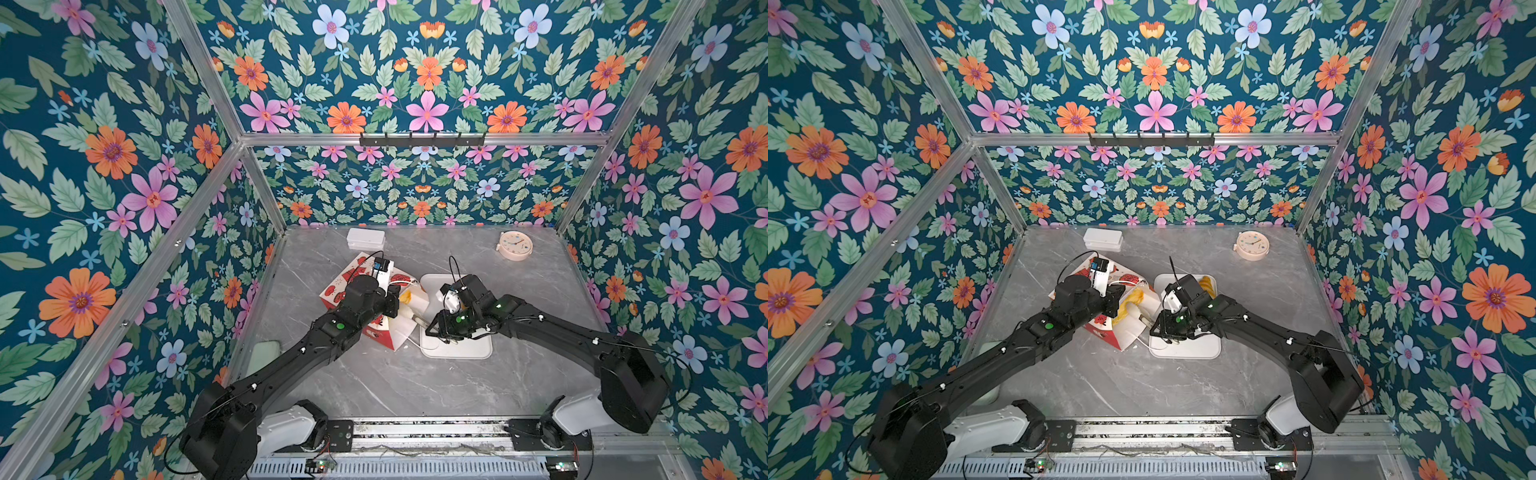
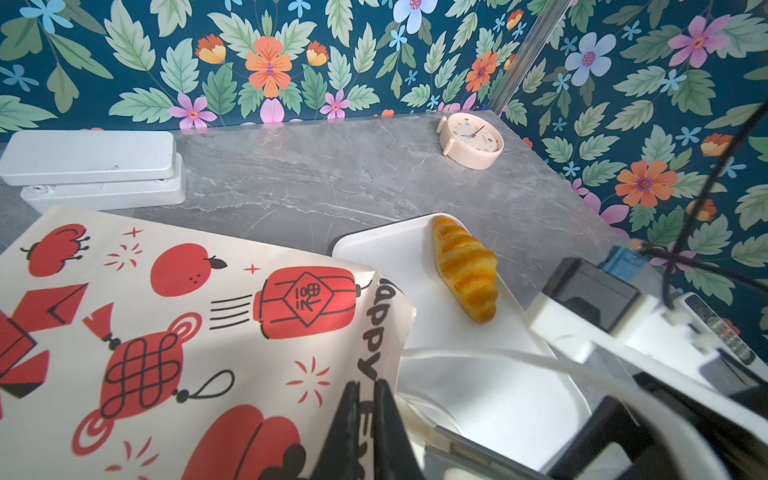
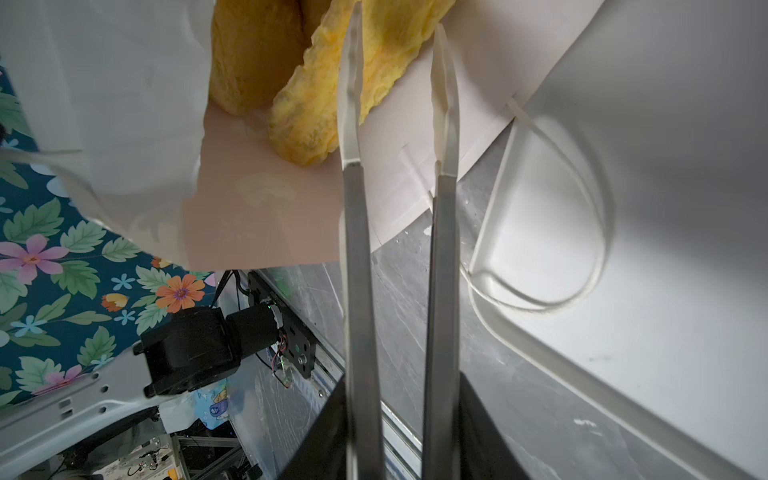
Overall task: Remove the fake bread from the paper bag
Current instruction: 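Insert the tongs into the bag opening and pinch a long yellow bread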
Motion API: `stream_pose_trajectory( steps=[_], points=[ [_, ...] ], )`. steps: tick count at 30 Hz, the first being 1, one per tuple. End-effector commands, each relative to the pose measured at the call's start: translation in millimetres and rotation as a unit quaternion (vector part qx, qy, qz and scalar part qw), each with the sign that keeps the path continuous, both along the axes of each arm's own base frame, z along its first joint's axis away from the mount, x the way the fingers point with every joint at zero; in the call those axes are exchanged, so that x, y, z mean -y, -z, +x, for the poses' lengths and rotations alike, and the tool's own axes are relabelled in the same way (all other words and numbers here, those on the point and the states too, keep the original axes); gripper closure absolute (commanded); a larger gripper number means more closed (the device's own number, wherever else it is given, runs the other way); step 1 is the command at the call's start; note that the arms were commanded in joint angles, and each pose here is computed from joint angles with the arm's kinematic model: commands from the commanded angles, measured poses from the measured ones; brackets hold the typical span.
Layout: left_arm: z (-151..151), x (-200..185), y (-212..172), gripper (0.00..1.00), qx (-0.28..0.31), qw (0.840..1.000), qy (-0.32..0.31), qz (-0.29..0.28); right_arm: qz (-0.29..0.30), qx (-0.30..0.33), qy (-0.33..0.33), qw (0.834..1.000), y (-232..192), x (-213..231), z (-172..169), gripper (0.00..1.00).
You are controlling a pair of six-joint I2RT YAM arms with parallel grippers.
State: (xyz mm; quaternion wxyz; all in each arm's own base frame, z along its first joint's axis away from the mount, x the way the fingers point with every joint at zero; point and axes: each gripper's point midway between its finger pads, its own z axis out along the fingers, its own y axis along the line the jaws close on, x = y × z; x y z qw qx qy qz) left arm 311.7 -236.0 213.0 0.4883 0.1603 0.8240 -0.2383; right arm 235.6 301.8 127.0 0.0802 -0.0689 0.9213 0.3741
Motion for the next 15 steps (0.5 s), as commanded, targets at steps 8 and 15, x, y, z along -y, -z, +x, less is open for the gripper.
stream_pose_trajectory(
  steps=[8,15],
  points=[
    [4,4,-9,0.9,0.011,1.0,0.002,-0.009,0.043,0.012,0.009,0.999,-4,-13,8,0.61],
    [5,5,-10,0.9,0.013,1.0,0.004,-0.01,0.044,-0.004,0.015,0.999,2,-11,1,0.59]
  ],
)
